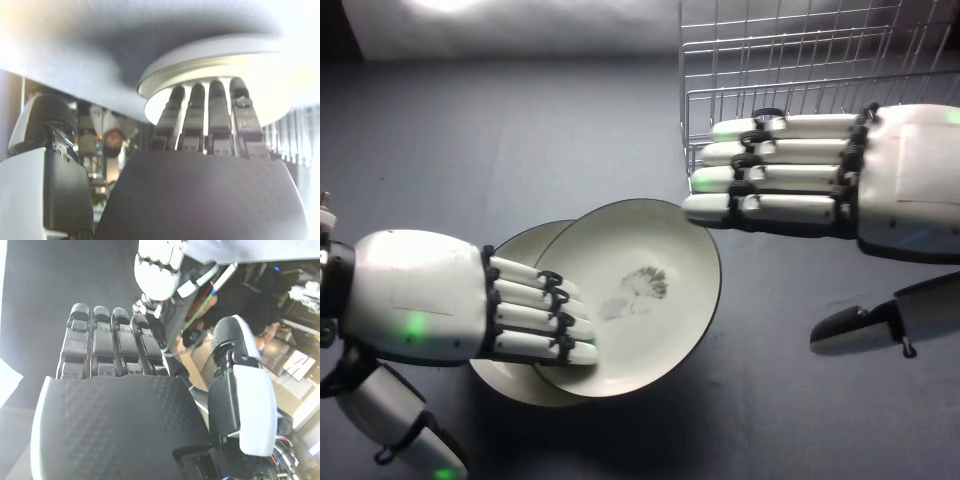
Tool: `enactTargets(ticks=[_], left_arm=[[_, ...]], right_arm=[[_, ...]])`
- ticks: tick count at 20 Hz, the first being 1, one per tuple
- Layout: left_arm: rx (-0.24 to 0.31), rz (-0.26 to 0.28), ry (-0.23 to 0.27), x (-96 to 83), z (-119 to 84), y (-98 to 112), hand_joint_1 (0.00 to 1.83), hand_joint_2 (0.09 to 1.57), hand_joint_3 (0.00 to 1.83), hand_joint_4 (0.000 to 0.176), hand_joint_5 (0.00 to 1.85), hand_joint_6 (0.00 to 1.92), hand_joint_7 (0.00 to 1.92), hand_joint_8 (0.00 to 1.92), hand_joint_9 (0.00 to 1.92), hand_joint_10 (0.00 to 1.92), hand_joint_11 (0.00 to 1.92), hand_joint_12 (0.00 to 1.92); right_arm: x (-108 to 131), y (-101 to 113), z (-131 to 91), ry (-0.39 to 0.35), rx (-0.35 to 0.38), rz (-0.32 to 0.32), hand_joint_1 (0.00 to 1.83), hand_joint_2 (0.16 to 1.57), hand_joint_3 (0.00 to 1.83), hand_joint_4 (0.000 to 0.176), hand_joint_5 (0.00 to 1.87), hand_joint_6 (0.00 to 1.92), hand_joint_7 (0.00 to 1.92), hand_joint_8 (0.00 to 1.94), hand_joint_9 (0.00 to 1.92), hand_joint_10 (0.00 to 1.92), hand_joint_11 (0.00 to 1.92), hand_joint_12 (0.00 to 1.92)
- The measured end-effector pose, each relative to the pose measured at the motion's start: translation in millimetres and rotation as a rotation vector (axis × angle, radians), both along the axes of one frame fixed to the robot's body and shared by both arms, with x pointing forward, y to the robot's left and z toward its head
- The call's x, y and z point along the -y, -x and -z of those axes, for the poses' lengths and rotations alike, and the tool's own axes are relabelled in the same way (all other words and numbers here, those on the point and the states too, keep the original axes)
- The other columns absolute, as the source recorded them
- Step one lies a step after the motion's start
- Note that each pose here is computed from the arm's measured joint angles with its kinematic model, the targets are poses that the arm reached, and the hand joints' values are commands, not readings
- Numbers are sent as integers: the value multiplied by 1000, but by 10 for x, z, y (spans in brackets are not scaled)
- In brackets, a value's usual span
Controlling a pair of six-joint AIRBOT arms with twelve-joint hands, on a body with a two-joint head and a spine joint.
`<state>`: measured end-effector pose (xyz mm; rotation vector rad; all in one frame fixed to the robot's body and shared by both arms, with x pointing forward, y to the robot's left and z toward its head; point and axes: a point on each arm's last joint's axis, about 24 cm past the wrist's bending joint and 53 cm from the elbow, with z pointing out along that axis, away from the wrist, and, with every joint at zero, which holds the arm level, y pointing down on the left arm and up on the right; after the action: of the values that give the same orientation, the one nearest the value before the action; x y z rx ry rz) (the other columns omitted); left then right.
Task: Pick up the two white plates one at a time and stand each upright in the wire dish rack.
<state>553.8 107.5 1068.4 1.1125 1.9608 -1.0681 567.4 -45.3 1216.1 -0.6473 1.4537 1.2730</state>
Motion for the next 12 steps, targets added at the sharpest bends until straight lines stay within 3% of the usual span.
enactTargets(ticks=[1,2,3,4,9,12], left_arm=[[6,3,5,47,-19,11,0,1065,0,0,23,5,32,7,40,9,82,41],[7,4,8,84,-23,21,0,1063,0,0,38,9,42,9,48,10,82,41],[11,3,12,116,-36,20,0,1063,0,0,38,9,42,9,48,10,82,41],[17,6,14,148,-44,21,0,1062,0,0,42,9,40,7,47,8,84,41],[21,5,28,243,-69,20,0,1051,0,0,22,5,25,5,36,4,65,32],[24,3,27,245,-69,11,0,1054,0,0,7,2,10,3,14,2,53,27]], right_arm=[[-36,-2,-2,-4,-2,-5,944,907,0,0,0,0,0,0,0,0,11,5],[-68,-11,23,-4,-8,-7,1066,764,5,0,0,0,0,0,0,0,3,153],[-79,-28,58,6,-16,-1,1066,764,5,0,0,0,0,0,0,0,3,153],[-84,-64,104,19,-25,8,1195,771,15,0,0,0,0,0,0,0,0,241],[-157,-96,215,35,-51,14,1241,844,26,0,0,0,0,0,0,0,0,379],[-219,-118,333,55,-69,15,1258,899,20,0,0,0,0,0,18,5,0,562]])
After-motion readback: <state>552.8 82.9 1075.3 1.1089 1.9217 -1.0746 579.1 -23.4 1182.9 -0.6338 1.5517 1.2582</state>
